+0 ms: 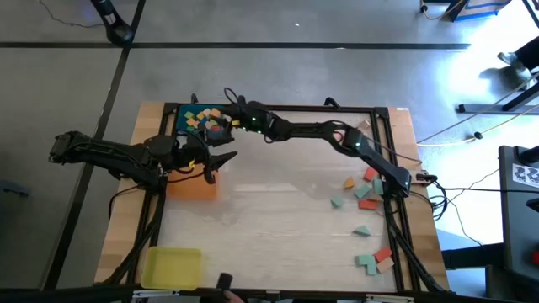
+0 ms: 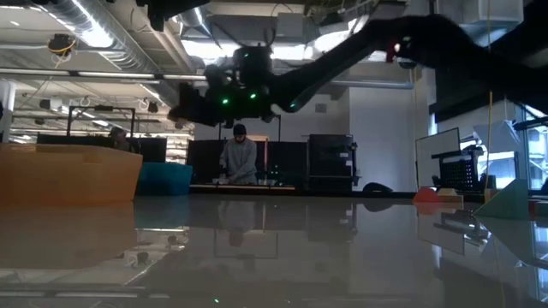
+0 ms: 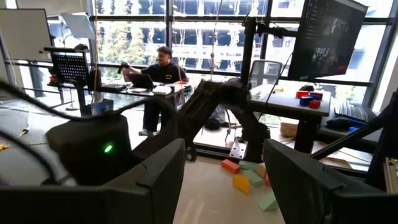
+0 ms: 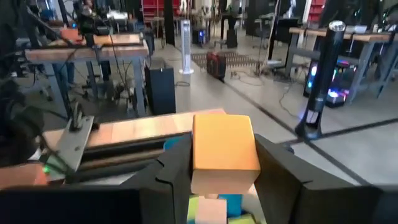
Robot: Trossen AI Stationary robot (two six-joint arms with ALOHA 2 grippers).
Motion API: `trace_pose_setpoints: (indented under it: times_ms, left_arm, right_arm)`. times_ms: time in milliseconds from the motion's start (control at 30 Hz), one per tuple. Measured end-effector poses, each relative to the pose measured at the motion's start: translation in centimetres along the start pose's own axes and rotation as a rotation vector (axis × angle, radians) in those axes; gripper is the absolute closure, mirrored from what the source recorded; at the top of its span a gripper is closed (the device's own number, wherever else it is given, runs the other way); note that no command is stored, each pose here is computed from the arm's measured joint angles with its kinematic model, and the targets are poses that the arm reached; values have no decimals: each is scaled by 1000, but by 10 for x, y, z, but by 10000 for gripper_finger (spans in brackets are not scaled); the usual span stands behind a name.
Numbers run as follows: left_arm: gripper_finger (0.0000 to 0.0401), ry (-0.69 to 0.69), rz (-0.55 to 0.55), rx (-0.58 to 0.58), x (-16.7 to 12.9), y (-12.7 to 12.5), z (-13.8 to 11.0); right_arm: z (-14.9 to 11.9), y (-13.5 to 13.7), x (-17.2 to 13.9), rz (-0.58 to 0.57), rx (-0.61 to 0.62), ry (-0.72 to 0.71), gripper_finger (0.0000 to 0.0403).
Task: Sort blocks by size
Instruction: Put the yellow cube block into the blue bin, then put the light blue cube block into the blue bin
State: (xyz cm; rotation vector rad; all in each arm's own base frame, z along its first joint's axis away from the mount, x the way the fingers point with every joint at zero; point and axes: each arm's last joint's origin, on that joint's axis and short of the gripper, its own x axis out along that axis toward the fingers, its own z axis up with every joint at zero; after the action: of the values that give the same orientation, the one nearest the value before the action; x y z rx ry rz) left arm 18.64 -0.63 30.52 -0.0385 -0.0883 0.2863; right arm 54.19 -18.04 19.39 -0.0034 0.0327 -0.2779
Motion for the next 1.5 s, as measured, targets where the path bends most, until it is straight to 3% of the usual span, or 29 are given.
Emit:
trace_pose_setpoints:
  times_ms: [367, 700, 967, 1300, 1500]
  left_arm:
    - [196, 2, 0, 2, 0, 0, 0]
    - [196, 1, 0, 0, 0, 0, 0]
    - [196, 1, 0, 12, 0, 0, 0]
    - [196, 1, 0, 27, 0, 0, 0]
    - [196, 1, 0, 27, 0, 0, 0]
  right_arm:
    - [-20, -13, 37, -22, -27, -92, 262]
    - [-23, -33, 37, -49, 99, -92, 262]
    - [-23, -33, 37, -88, 108, -91, 259]
    - [-24, -33, 37, -81, 108, -76, 146]
    - [-16, -33, 36, -82, 106, -69, 119]
